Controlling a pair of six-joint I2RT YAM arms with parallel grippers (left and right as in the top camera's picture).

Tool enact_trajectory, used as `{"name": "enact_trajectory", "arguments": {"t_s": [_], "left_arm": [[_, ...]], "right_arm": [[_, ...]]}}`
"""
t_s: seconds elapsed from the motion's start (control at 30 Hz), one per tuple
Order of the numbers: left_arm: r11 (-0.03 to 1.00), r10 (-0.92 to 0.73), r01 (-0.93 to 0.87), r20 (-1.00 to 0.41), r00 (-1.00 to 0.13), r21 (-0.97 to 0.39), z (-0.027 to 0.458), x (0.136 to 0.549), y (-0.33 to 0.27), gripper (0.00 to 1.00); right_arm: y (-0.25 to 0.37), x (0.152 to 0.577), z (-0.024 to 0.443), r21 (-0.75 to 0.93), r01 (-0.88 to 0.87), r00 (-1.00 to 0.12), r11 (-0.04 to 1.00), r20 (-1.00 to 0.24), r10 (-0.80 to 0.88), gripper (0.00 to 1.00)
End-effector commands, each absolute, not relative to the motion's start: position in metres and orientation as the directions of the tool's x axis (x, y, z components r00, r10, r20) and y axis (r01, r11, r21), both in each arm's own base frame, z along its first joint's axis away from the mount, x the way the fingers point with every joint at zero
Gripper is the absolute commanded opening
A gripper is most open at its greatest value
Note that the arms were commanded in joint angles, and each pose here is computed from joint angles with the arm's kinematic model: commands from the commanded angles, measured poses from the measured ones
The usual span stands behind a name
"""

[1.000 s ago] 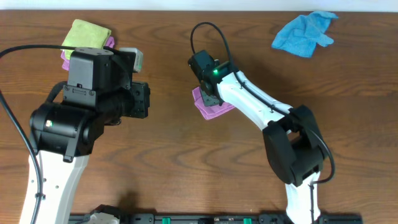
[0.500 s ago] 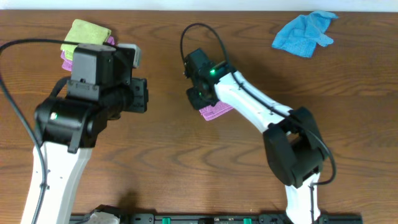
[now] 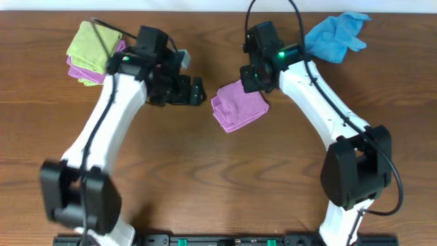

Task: Fold the cloth
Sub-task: 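Hand the pink cloth from the right gripper to the left gripper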

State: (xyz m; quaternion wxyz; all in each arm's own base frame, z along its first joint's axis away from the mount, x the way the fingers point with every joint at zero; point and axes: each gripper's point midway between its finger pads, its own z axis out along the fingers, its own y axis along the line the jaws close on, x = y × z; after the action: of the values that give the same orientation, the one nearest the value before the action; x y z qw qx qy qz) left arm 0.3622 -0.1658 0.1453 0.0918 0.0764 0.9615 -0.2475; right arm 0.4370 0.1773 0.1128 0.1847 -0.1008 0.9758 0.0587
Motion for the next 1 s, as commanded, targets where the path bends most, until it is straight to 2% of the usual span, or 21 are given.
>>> {"name": "enact_trajectory", "arguments": {"t_s": [0.0, 0.1, 0.27, 0.37, 0.7, 0.97], "left_arm": [[0.766, 0.131, 0.176, -0.118, -0.984, -0.619, 0.128, 0.353, -0.196, 0.95], [0.690, 0.151, 0.208, -0.143, -0.978, -0.693, 0.112, 0.353, -0.216, 0.95], [0.611, 0.061, 0.146, -0.137, -0.989, -0.778, 0.074, 0.347, -0.234, 0.95], [0.594, 0.027, 0.132, -0.145, -0.989, -0.793, 0.061, 0.343, -0.243, 0.95], [0.681, -0.029, 0.073, -0.126, -0.992, -0.729, 0.027, 0.331, -0.248, 0.95], [0.676, -0.092, 0.049, -0.151, -0.984, -0.735, 0.022, 0.338, -0.247, 0.95]], "right_arm": [[0.167, 0.439, 0.108, 0.100, -0.206, -0.923, 0.974, -0.350, -0.159, 0.01], [0.162, 0.437, 0.097, 0.130, -0.191, -0.938, 0.973, -0.317, -0.142, 0.01], [0.156, 0.435, 0.071, 0.157, -0.169, -0.958, 0.973, -0.259, -0.125, 0.01], [0.154, 0.439, 0.062, 0.157, -0.162, -0.959, 0.974, -0.257, -0.119, 0.01], [0.149, 0.446, 0.017, 0.159, -0.092, -0.978, 0.983, -0.198, -0.059, 0.02], [0.162, 0.439, 0.000, 0.207, -0.090, -0.987, 0.974, -0.149, -0.059, 0.01]]}}
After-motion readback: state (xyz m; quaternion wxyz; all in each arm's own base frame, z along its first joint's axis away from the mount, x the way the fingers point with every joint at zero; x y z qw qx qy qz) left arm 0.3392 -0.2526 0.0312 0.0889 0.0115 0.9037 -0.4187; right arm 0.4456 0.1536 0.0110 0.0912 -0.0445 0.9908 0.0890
